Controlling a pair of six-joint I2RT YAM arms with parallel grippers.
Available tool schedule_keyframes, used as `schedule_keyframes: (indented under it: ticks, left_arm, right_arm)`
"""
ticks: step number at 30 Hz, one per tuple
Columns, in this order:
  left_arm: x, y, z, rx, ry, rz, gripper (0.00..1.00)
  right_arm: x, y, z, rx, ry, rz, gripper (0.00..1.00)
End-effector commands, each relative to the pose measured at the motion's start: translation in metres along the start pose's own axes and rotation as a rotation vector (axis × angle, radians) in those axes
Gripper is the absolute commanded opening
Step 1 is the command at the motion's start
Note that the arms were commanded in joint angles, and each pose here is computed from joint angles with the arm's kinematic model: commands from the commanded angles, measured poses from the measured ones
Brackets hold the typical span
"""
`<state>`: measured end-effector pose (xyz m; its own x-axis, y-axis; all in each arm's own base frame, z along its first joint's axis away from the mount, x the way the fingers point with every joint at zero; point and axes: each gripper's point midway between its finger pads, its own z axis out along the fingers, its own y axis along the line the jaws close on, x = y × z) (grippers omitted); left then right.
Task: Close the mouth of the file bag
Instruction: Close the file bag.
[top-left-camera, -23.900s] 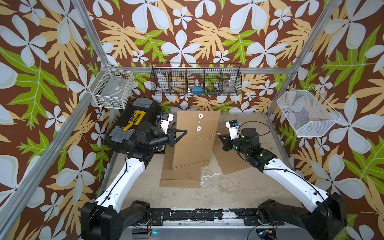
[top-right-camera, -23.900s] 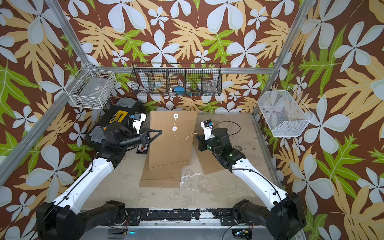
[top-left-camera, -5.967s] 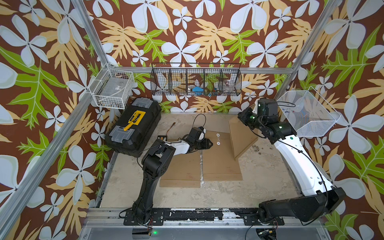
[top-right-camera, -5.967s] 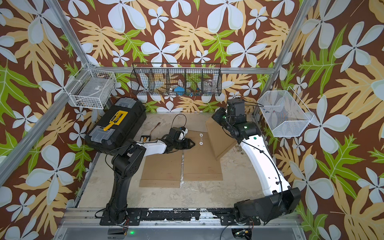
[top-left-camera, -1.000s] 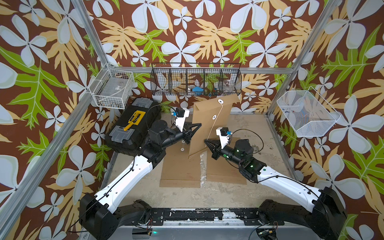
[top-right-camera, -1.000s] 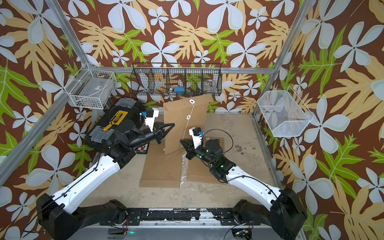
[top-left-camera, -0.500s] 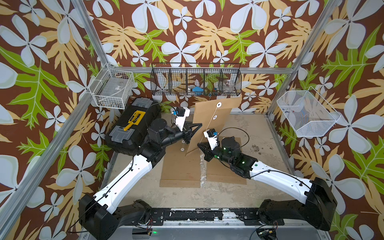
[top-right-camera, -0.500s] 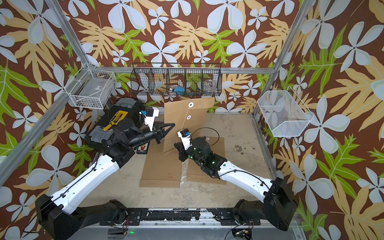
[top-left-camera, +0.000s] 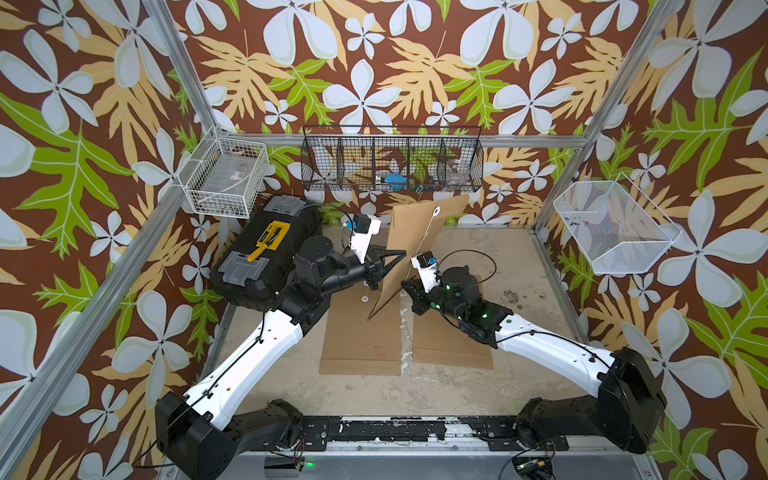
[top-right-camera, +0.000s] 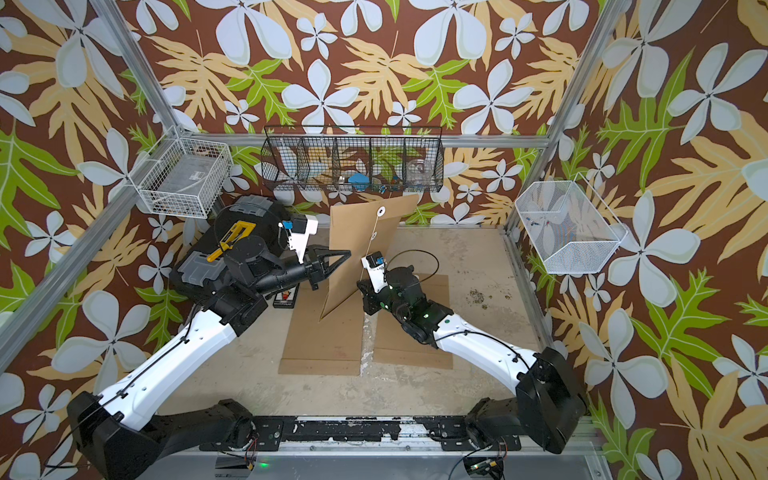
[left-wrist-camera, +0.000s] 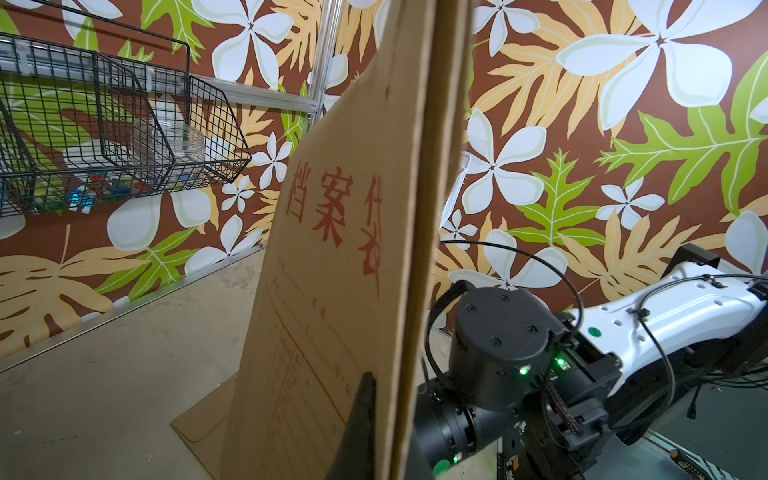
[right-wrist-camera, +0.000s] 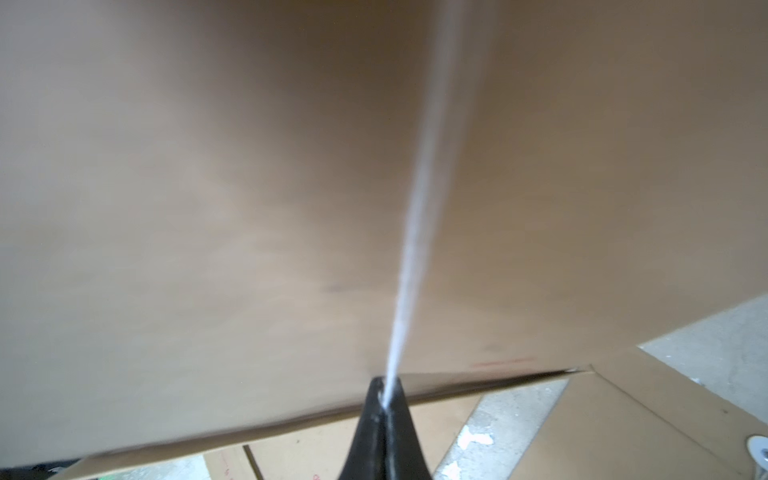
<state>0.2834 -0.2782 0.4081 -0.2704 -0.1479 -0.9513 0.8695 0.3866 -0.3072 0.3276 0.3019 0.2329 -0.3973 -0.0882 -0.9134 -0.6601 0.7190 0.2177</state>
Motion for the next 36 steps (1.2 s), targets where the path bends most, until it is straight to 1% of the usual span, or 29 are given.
schedule_keyframes:
  ticks: [1, 9, 12, 17, 21, 24, 27, 31, 36]
  left_arm:
    - [-0.028, -0.019, -0.006, 0.071, -0.088, 0.067, 0.0]
    - [-0.039, -0.005, -0.02, 0.023, -0.112, 0.038, 0.0]
    - [-0.039, 0.006, -0.026, -0.002, -0.11, 0.024, 0.0]
    - [-0.034, 0.015, -0.031, -0.015, -0.1, 0.002, 0.0]
    - [-0.029, 0.027, -0.037, -0.053, -0.089, -0.012, 0.0]
    - [-0.021, 0.038, -0.041, -0.084, -0.077, -0.025, 0.0]
    - [-0.013, 0.043, -0.04, -0.093, -0.067, -0.042, 0.0]
    - [-0.006, 0.048, -0.039, -0.1, -0.056, -0.059, 0.0]
    - [0.007, 0.053, -0.039, -0.109, -0.037, -0.083, 0.0]
  right_arm:
    - [0.003, -0.005, -0.001, -0.013, 0.016, -0.005, 0.0]
    - [-0.005, -0.009, -0.01, -0.044, -0.013, -0.047, 0.0]
    - [-0.005, -0.018, -0.014, -0.045, -0.01, -0.023, 0.0]
    - [-0.019, -0.03, -0.018, -0.045, -0.043, 0.039, 0.0]
    - [-0.031, -0.06, -0.023, 0.018, -0.054, 0.134, 0.0]
    - [-0.045, -0.078, -0.032, 0.077, -0.093, 0.168, 0.0]
    - [-0.062, -0.087, -0.041, 0.145, -0.13, 0.167, 0.0]
    - [-0.081, -0.088, -0.053, 0.176, -0.187, 0.163, 0.0]
    - [-0.107, -0.096, -0.069, 0.259, -0.255, 0.14, 0.0]
